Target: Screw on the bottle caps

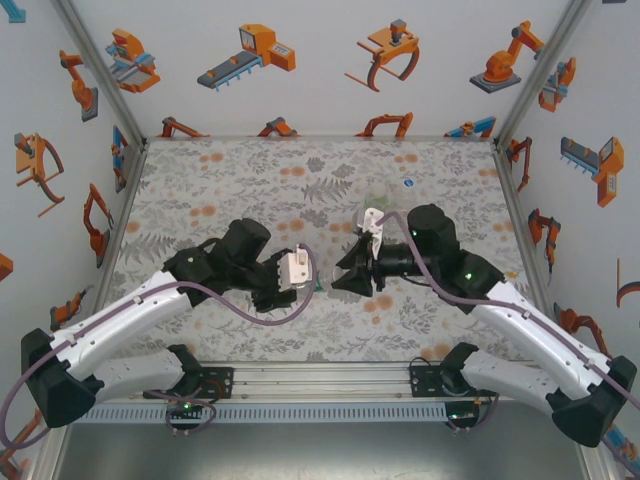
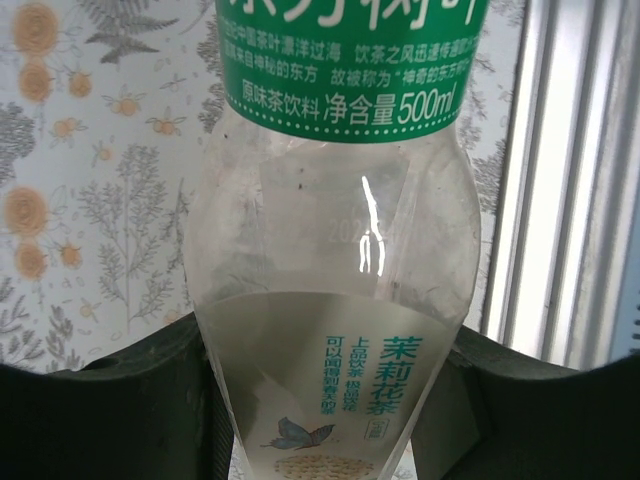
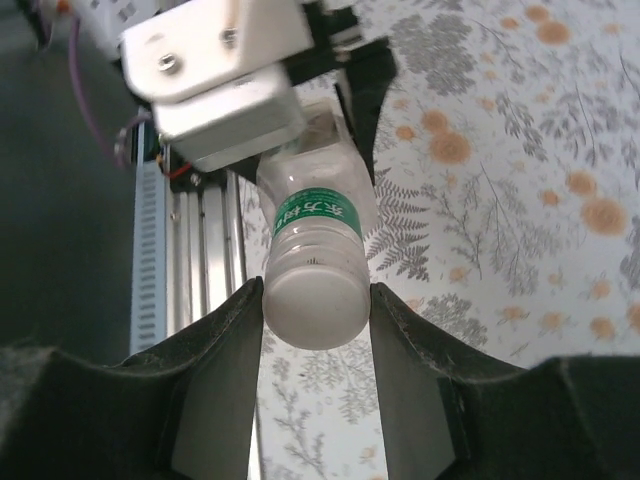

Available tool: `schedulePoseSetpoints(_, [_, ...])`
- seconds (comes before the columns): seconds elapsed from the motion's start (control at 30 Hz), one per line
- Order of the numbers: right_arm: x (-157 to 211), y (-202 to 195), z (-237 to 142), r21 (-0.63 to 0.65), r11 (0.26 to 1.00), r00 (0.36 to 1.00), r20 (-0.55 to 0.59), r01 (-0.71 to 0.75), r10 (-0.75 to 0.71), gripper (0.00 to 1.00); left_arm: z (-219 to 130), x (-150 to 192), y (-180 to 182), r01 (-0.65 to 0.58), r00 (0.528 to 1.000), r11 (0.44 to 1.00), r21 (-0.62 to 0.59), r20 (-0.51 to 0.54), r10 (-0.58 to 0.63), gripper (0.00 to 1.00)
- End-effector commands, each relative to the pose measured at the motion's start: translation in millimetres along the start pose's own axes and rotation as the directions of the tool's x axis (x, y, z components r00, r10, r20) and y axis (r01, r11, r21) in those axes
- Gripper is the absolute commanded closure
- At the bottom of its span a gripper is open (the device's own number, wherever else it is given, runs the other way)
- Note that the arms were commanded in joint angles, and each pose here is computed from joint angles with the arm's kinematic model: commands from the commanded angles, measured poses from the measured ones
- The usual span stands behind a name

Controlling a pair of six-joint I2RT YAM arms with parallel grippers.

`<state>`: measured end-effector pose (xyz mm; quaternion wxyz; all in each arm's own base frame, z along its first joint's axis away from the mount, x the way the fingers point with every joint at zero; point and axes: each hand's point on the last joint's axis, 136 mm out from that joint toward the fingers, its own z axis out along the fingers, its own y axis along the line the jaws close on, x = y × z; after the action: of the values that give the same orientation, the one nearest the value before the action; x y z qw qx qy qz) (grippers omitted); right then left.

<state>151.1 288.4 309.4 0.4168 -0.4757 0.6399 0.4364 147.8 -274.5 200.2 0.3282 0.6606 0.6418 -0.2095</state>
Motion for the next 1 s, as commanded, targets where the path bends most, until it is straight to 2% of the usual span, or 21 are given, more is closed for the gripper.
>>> schedulePoseSetpoints(0.0, [10.0,-41.5,0.7,0.219,0.891,0.918,0.087,-0.398,0.388,1.00,-13.6,-49.0,16.9,-0.055,0.979,0.994,-0.092,0.192,0.072,1.00])
schedulePoseSetpoints(0.1, [21.8,-53.1,3.2,0.256,0.755,0.796,0.130,-0.603,0.591,1.00,-12.2,-50.8,21.6,-0.049,0.978,0.993,-0.109,0.196,0.070,1.00])
schedulePoseSetpoints(0.23, [38.5,-57.9,11.3,0.263,0.530,0.577,0.149,-0.806,0.803,1.00,-7.0,-51.4,23.3,-0.056,0.979,0.993,-0.104,0.192,0.076,1.00])
schedulePoseSetpoints(0.43, [52.2,-51.4,22.4,0.236,0.273,0.309,0.130,-0.933,0.942,1.00,-2.9,-53.7,20.3,-0.080,0.975,0.994,-0.079,0.201,0.095,1.00])
schedulePoseSetpoints(0.57, [61.4,-55.1,19.5,0.260,0.102,0.152,0.184,-0.960,0.971,1.00,-3.5,-56.5,22.0,-0.078,0.973,0.993,-0.086,0.211,0.095,1.00])
schedulePoseSetpoints(0.67, [55.1,-56.8,24.3,0.199,0.064,0.104,0.199,-0.978,0.974,1.00,-2.4,-58.5,27.1,-0.064,0.973,0.992,-0.106,0.213,0.085,1.00])
schedulePoseSetpoints(0.77, [52.8,-58.4,28.7,0.181,0.056,0.092,0.195,-0.982,0.976,0.98,0.8,-59.4,31.3,-0.049,0.976,0.993,-0.110,0.206,0.071,1.00])
schedulePoseSetpoints(0.97, [44.8,-61.9,29.0,0.179,0.099,0.135,0.203,-0.979,0.970,0.75,6.9,-59.2,29.0,-0.057,0.977,0.995,-0.081,0.202,0.072,1.00])
